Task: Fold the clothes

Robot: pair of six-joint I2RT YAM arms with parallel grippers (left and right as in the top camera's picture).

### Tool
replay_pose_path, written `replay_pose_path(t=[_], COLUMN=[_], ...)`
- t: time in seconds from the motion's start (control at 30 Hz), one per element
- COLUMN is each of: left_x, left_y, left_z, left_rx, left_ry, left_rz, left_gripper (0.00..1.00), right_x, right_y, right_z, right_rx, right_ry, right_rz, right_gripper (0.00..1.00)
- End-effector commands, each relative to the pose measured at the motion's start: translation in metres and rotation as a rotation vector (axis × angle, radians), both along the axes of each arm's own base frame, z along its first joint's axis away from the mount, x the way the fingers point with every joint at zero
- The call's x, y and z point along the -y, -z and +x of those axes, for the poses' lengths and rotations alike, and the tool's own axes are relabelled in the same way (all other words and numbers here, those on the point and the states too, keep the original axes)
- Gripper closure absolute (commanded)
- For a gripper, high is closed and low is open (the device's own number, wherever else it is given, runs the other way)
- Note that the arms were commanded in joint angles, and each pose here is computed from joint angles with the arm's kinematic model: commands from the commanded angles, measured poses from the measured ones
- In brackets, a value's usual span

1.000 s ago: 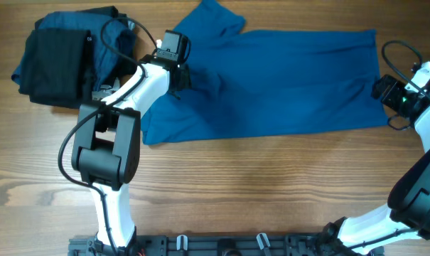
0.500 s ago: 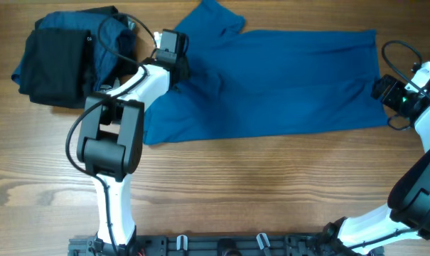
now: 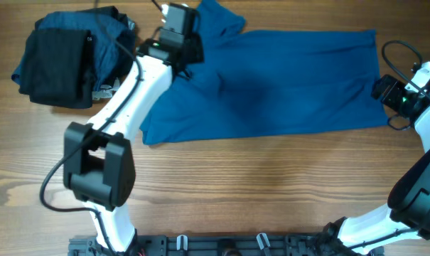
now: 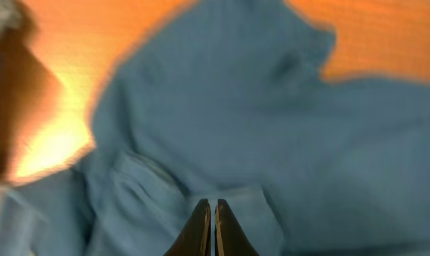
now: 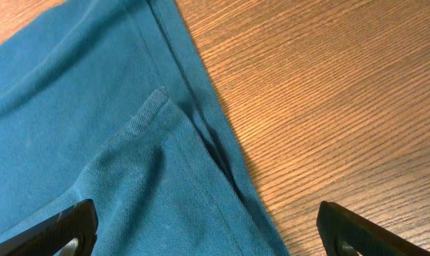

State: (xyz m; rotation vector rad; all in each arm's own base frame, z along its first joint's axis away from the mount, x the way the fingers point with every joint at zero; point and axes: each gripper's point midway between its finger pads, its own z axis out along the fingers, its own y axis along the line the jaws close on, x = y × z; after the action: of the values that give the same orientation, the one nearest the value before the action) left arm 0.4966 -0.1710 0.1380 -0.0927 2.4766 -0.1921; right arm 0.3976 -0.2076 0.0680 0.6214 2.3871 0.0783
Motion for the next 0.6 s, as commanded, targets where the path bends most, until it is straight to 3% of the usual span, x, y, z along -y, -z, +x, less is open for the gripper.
replay_pose_path(t=[0.0,0.17,0.3,0.4,0.57], left_x=[0.027,0.040,0.063,0.080,0.080], left_y=[0.056,0.107,0.138,0.147,0.149], left_z=[-0.022,-0.027,-0.024,-0.024,-0.023], left_rx=[-0.152,-0.224,-0.252,-0.267,-0.259], left_ry=[0.038,0.052,0.101,0.150,0.147], left_rz=[0.003,0.029,-0.059,-0.133,-0.123], left_gripper=[0.96,0.96,0.96,0.96,0.96], right_x=[-0.002,-0.002,-0.002,-0.002,-0.002], right_y=[-0.002,-0.002,-0.002,-0.002,-0.002], right_z=[-0.001,-0.001,-0.001,-0.001,-0.001], right_rx=[0.005,0.005,0.005,0.005,0.005], right_ry=[0.007,0.007,0.007,0.007,0.007], right_rz=[0.007,0.007,0.007,0.007,0.007], right_gripper=[0.00,0.00,0.00,0.00,0.00])
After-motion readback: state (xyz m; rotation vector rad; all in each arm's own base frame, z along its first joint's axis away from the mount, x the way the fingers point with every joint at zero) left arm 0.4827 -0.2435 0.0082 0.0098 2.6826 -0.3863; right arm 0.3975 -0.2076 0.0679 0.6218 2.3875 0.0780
